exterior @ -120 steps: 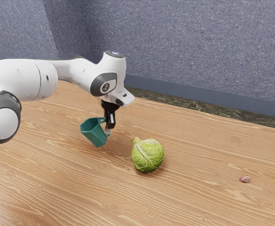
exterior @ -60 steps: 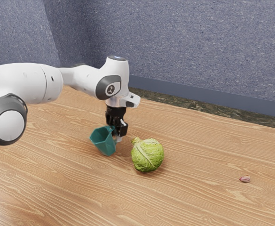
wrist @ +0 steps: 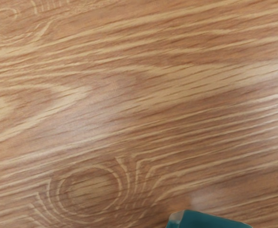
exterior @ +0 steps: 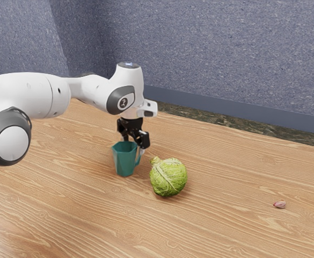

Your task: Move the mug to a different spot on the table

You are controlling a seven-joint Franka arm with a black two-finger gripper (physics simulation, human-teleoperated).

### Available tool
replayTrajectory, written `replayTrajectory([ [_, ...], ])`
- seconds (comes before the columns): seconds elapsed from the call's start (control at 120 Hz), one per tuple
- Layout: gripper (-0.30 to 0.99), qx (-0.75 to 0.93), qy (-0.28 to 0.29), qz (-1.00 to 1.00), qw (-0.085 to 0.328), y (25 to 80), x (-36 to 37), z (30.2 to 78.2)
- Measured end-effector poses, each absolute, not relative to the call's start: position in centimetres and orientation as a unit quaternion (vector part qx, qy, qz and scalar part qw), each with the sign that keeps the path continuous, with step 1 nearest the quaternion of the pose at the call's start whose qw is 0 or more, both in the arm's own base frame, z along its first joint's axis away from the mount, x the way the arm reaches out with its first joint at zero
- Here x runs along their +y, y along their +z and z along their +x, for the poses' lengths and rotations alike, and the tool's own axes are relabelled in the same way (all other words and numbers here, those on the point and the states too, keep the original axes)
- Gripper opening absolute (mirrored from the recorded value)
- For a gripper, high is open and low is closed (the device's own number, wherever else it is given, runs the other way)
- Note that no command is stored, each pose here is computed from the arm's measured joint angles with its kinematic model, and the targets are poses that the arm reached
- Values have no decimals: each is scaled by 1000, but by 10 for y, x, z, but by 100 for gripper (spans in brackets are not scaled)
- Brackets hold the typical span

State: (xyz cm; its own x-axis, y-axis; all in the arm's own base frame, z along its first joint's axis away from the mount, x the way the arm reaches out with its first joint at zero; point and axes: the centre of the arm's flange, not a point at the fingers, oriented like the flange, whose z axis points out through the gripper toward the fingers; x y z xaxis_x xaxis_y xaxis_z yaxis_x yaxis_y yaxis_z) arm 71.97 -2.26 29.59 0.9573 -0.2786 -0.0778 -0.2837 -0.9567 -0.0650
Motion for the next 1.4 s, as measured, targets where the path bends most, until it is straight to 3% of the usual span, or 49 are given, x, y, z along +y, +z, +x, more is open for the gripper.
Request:
replayTrajectory([
  [0.392, 69, 115, -30, -993, 25, 310, -29, 732],
  [0.525, 69, 104, -43, -994, 18, 356, -28, 731],
  [1.0, 69, 71, -26, -997, 6, 571, 6, 614],
  [1.2, 69, 62, -20, -998, 14, 620, 16, 569],
  [1.4, 69, 56, -2, -998, 18, 622, 12, 561],
])
